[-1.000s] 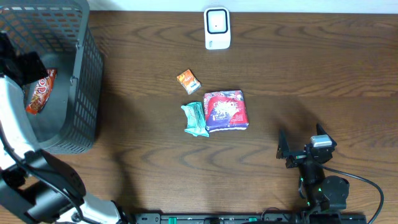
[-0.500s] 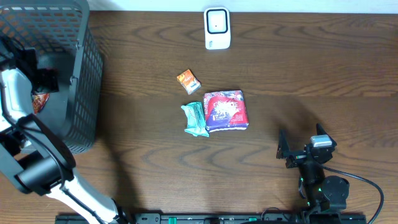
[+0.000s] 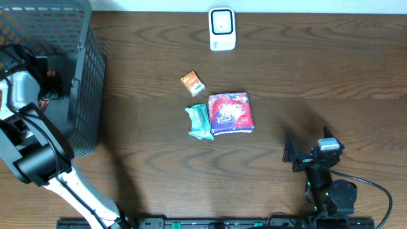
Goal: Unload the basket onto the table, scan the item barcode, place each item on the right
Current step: 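Reach the left gripper into the basket and grasp the red TOP bar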
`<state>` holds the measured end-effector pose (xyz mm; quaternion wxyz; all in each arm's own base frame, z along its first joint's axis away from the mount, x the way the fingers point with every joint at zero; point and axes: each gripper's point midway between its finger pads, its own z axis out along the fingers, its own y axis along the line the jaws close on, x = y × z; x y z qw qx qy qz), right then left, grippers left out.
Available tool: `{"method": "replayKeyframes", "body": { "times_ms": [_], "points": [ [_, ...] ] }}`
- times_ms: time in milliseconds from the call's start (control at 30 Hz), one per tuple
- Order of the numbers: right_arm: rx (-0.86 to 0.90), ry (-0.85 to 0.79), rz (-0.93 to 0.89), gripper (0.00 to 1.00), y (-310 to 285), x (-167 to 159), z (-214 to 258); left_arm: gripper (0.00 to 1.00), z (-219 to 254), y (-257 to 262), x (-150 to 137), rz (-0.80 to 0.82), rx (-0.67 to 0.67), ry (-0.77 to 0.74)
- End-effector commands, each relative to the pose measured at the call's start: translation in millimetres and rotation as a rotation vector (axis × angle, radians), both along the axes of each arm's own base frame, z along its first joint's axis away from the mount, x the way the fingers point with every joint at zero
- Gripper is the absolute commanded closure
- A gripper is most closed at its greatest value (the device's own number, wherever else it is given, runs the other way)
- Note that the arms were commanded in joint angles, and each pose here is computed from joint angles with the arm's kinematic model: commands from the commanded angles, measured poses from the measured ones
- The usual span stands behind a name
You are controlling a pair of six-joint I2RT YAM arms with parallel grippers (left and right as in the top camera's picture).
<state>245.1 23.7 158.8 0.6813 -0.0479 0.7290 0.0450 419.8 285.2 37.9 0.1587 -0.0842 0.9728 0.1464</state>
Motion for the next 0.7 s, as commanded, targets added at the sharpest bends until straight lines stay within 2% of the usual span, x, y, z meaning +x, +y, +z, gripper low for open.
{"method": "replayKeyframes", "body": {
  "times_ms": [0, 100, 133, 367, 567, 667],
  "points": [
    [0.014, 0.004, -0.005, 0.01, -1, 0, -1, 0.53, -29, -3, -11, 0.0, -0.026, 0.078],
    [0.014, 0.004, -0.005, 0.01, -1, 0, -1, 0.86, -29, -4, -13, 0.0, -0.031, 0.087],
    [0.014, 0.004, -0.005, 0.01, -1, 0, -1, 0.92, -29, -5, -14, -0.001, -0.034, 0.091],
    [0.014, 0.004, -0.006, 0.01, -1, 0, -1, 0.93, 10, -5, -14, 0.024, -0.011, 0.034],
    [0.014, 0.004, -0.005, 0.01, -1, 0, -1, 0.93, 106, 0, -6, 0.148, 0.05, -0.208],
    [0.014, 0.004, -0.005, 0.01, -1, 0, -1, 0.93, 160, -10, -3, 0.127, 0.062, -0.344]
  ]
}}
